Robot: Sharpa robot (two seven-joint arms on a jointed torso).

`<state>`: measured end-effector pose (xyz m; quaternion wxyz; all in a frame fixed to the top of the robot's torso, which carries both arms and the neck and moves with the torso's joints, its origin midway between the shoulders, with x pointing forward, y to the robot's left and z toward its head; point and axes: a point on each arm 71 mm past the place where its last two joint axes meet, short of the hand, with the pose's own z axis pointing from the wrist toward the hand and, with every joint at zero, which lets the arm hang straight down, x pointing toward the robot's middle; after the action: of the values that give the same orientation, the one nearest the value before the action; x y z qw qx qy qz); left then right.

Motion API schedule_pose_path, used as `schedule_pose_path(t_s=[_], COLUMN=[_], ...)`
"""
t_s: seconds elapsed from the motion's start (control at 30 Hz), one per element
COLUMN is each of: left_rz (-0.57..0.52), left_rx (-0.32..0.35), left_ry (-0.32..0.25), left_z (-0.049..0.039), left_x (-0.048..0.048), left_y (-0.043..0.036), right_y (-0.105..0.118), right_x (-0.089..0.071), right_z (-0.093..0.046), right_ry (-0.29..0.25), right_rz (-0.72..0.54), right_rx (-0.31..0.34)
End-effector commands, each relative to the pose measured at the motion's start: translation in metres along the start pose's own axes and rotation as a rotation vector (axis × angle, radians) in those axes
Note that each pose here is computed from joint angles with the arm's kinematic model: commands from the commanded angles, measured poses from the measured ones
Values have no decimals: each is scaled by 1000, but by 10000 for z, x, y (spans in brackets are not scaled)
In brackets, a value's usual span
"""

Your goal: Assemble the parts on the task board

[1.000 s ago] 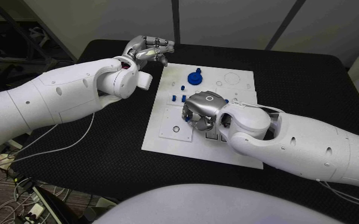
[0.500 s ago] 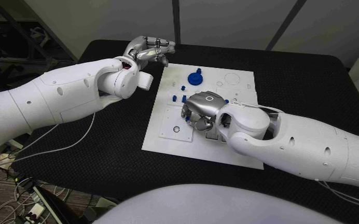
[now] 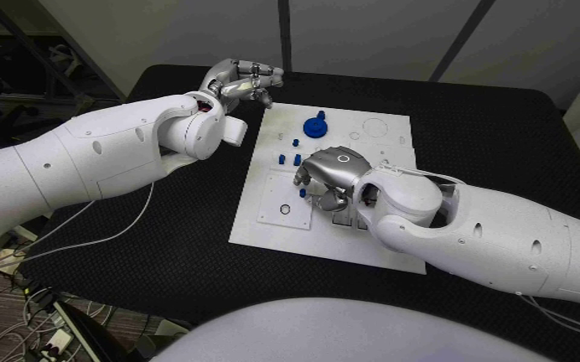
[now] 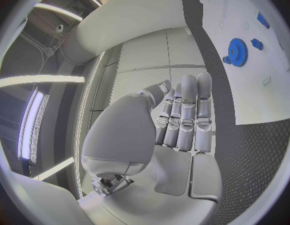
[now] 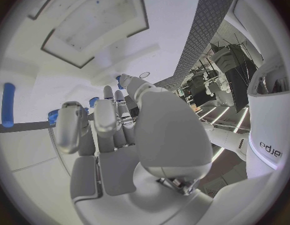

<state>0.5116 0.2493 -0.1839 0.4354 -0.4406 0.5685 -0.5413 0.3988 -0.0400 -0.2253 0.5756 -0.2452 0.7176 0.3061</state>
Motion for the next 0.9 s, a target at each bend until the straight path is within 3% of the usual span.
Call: schedule_pose_path(t_s=[0.03, 0.3, 0.47, 0.67, 0.9], left_rz=[0, 1, 3, 5, 5], left_rx=[3, 2, 1, 2, 2], left_ry=[14, 11, 8, 5, 5], left_z=[6, 5, -1, -7, -8], left_x=[13, -3, -21, -39, -42], left_y=[-11, -7, -2, 2, 9], right_y=[0, -135, -429, -781, -937], right_x=[-68, -155, -329, -447, -446], right_z=[-47, -292, -454, -612, -674], right_ry=[-78, -140, -160, -104, -42], right_rz=[23, 97, 172, 147, 77], right_rx=[-11, 8, 91, 187, 239])
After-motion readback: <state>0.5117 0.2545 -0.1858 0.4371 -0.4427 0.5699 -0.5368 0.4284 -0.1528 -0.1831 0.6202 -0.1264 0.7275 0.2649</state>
